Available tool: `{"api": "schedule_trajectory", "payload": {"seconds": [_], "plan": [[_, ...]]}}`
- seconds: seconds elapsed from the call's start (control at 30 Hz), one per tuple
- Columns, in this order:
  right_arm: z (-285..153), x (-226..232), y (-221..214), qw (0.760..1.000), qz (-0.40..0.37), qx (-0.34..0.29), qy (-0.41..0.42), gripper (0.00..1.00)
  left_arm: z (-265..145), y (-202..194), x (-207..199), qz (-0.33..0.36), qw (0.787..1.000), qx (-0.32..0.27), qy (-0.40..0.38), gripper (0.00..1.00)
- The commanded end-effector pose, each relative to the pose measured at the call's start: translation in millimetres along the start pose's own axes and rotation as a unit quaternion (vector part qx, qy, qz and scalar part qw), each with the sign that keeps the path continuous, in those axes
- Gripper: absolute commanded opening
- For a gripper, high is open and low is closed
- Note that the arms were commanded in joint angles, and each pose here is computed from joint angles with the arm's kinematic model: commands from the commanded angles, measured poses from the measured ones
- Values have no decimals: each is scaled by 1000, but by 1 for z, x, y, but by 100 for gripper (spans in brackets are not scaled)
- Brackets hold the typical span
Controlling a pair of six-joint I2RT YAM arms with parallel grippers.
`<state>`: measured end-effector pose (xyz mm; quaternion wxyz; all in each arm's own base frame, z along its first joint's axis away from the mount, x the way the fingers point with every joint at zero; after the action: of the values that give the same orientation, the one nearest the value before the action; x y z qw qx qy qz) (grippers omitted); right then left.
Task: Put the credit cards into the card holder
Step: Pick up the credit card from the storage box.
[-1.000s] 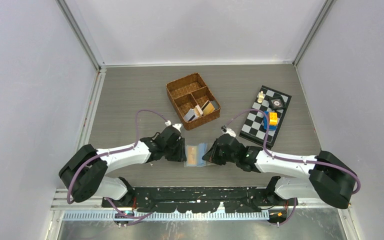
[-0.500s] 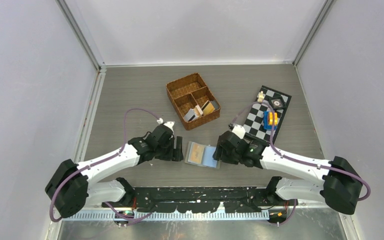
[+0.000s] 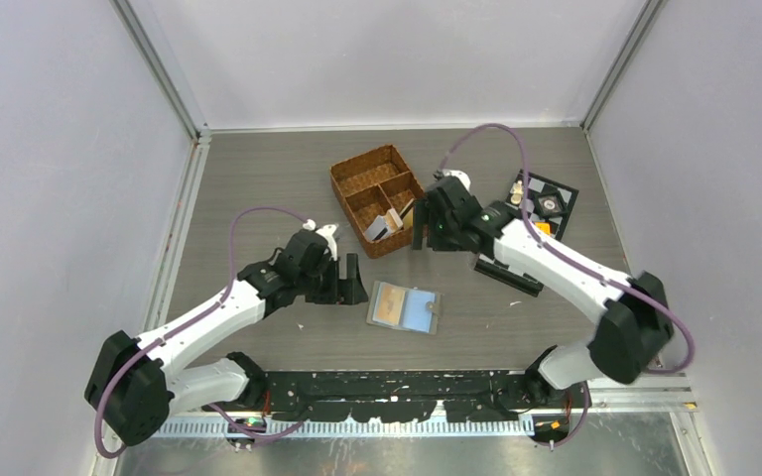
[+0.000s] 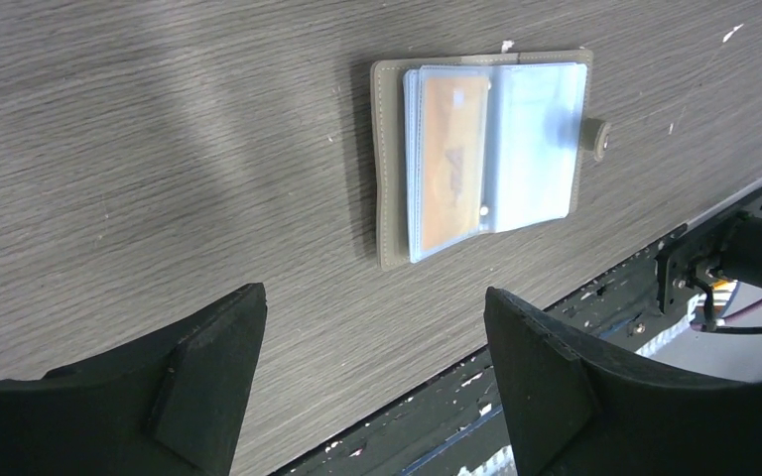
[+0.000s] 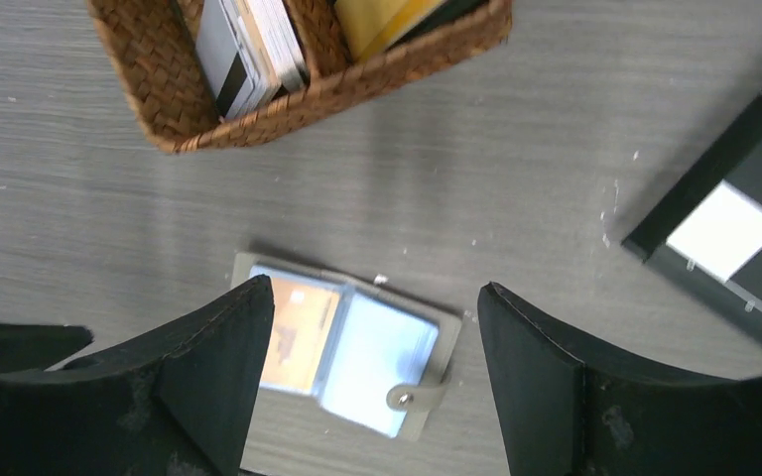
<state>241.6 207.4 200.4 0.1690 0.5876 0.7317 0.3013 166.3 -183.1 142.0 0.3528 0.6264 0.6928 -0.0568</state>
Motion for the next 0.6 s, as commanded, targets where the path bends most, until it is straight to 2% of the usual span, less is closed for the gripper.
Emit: {"api": "schedule_trajectory", "payload": {"seconds": [0.0,0.33,0.57], "plan": [[17,5,29,997,-79,18,13,80,-3,10,-11,6,999,0,-43,83],[76,18,63,989,-131,63,27,80,0,15,-3,10,999,8,-46,83],[102,21,68,985,-148,87,27,77,5,15,1,7,999,14,-50,83]]}}
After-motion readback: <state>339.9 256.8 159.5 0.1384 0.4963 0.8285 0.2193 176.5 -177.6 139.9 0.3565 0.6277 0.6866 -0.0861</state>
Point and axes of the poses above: each gripper's point midway between its finger pads, its own z axis out along the fingers, its own x axis along the line the jaws close on, y = z × x, the point moved 6 cm from there along -z, back along the fingers, and after that the axes turned 13 degrees about -z, right-handed, at the moved point
